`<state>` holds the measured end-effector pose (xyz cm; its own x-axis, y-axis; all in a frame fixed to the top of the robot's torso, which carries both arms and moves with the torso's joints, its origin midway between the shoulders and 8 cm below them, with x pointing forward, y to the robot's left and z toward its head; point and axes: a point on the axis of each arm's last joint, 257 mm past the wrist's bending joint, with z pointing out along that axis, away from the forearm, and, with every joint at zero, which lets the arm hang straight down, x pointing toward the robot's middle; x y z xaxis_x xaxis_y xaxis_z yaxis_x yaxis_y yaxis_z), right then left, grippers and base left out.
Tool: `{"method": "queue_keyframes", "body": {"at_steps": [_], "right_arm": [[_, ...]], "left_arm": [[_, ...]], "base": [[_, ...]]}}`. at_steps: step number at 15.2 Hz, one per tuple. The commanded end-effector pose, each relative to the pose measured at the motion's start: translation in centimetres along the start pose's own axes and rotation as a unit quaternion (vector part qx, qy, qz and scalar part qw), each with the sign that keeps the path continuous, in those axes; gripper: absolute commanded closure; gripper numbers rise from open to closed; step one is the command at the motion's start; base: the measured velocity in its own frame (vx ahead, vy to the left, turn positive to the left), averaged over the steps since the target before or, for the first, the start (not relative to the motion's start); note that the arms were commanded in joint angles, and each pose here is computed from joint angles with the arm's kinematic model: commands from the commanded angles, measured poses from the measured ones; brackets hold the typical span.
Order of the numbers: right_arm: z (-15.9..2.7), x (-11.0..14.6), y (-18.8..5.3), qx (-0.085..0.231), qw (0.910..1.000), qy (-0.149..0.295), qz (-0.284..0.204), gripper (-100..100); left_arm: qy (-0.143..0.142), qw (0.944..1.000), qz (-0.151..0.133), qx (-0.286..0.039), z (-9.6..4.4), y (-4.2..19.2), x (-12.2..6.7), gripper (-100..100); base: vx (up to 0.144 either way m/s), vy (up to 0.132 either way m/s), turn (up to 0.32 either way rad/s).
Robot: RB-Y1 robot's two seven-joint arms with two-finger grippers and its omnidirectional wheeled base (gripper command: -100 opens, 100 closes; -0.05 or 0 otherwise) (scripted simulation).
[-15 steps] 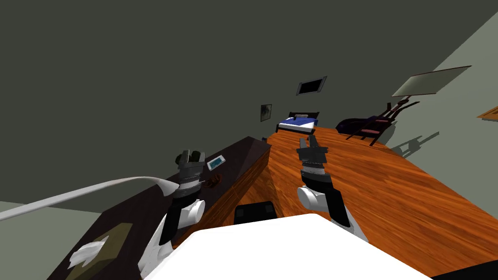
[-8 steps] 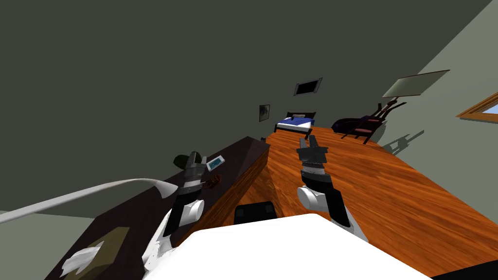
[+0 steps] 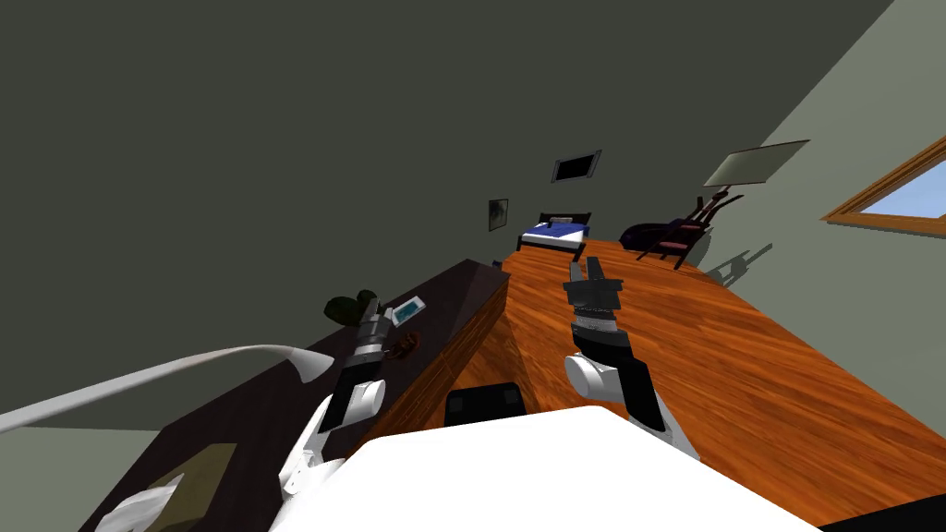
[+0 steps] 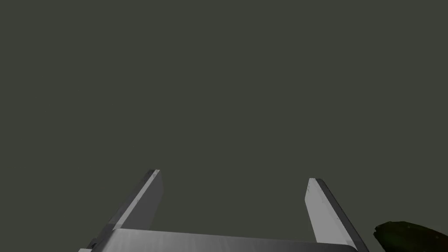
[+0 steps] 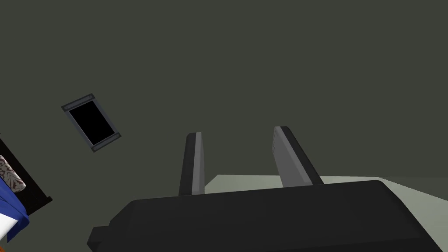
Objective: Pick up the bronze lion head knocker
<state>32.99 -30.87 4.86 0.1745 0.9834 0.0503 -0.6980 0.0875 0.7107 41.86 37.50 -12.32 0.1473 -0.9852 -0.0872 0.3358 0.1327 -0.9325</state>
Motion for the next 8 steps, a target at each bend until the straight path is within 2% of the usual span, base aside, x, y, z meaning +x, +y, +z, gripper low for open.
{"method": "queue_keyframes", "body": {"at_steps": [1,3,4,5,6,8], "right_arm": [[0.0,0.0,0.0,0.0,1.0,0.0,0.0,0],[0.0,0.0,0.0,0.0,1.0,0.0,0.0,0],[0.0,0.0,0.0,0.0,1.0,0.0,0.0,0],[0.0,0.0,0.0,0.0,1.0,0.0,0.0,0],[0.0,0.0,0.0,0.0,1.0,0.0,0.0,0],[0.0,0.0,0.0,0.0,1.0,0.0,0.0,0]], "left_arm": [[-0.011,0.9991,0.009,-0.039,-0.4,3.0,-0.8,-100],[-0.019,0.9975,0.014,-0.066,-0.8,5.3,-1.7,-100],[-0.019,0.9975,0.014,-0.066,-0.8,5.3,-1.7,-100],[-0.027,0.9955,0.019,-0.089,-1.2,7.2,-2.4,-100],[-0.027,0.9952,0.019,-0.092,-1.3,7.4,-2.5,-100],[-0.036,0.9922,0.023,-0.117,-1.9,9.4,-3.3,-100]], "base": [[-0.027,0.034,-0.101],[-0.026,0.039,-0.093],[-0.018,0.025,-0.009],[-0.015,0.021,-0.042],[-0.015,0.018,-0.052],[-0.019,0.022,-0.068]]}}
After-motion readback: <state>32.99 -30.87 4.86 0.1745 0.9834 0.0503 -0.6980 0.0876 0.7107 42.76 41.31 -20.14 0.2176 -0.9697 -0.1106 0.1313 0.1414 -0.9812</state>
